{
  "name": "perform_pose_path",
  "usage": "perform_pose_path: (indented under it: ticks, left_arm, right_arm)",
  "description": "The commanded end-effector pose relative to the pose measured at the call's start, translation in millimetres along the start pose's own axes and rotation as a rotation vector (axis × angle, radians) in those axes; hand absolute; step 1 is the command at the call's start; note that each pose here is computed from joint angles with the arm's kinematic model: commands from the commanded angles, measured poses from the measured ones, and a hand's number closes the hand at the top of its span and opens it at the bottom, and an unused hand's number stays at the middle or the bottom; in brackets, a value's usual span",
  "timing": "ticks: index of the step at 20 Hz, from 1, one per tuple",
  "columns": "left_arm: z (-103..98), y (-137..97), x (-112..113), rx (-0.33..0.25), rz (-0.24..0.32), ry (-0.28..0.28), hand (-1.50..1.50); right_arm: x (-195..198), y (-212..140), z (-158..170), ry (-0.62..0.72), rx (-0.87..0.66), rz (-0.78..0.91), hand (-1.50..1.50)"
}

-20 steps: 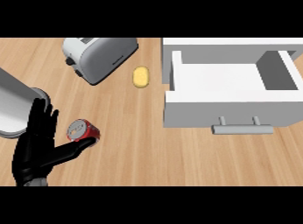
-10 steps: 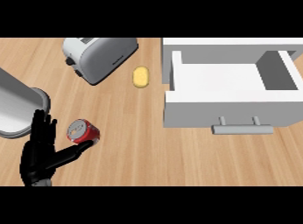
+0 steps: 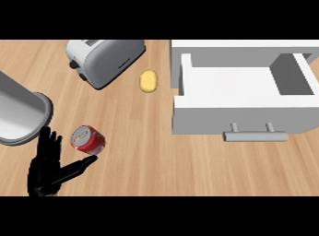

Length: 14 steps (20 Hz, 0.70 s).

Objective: Pick up the can, place it into the drawer and close the drawer

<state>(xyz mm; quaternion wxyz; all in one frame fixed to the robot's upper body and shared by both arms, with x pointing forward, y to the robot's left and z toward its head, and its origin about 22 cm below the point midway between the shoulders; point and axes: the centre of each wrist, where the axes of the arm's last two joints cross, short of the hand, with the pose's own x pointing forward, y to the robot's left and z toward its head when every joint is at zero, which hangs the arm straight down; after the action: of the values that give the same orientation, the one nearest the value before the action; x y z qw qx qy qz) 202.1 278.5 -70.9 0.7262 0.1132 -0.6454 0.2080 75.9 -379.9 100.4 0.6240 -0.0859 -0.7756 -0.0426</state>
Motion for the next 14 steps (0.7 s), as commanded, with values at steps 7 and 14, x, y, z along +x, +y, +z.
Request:
perform_pose_path:
  ticks: [7,14]
  left_arm:
    - [-14,12,-37,-0.011,0.037,0.037,-1.50]
    - [-26,-9,-52,-0.036,0.077,0.064,-1.50]
  right_arm:
    - [8,-8,11,0.000,-0.006,-0.021,-1.50]
    - [18,-3,3,-0.014,-0.015,-0.012,-1.50]
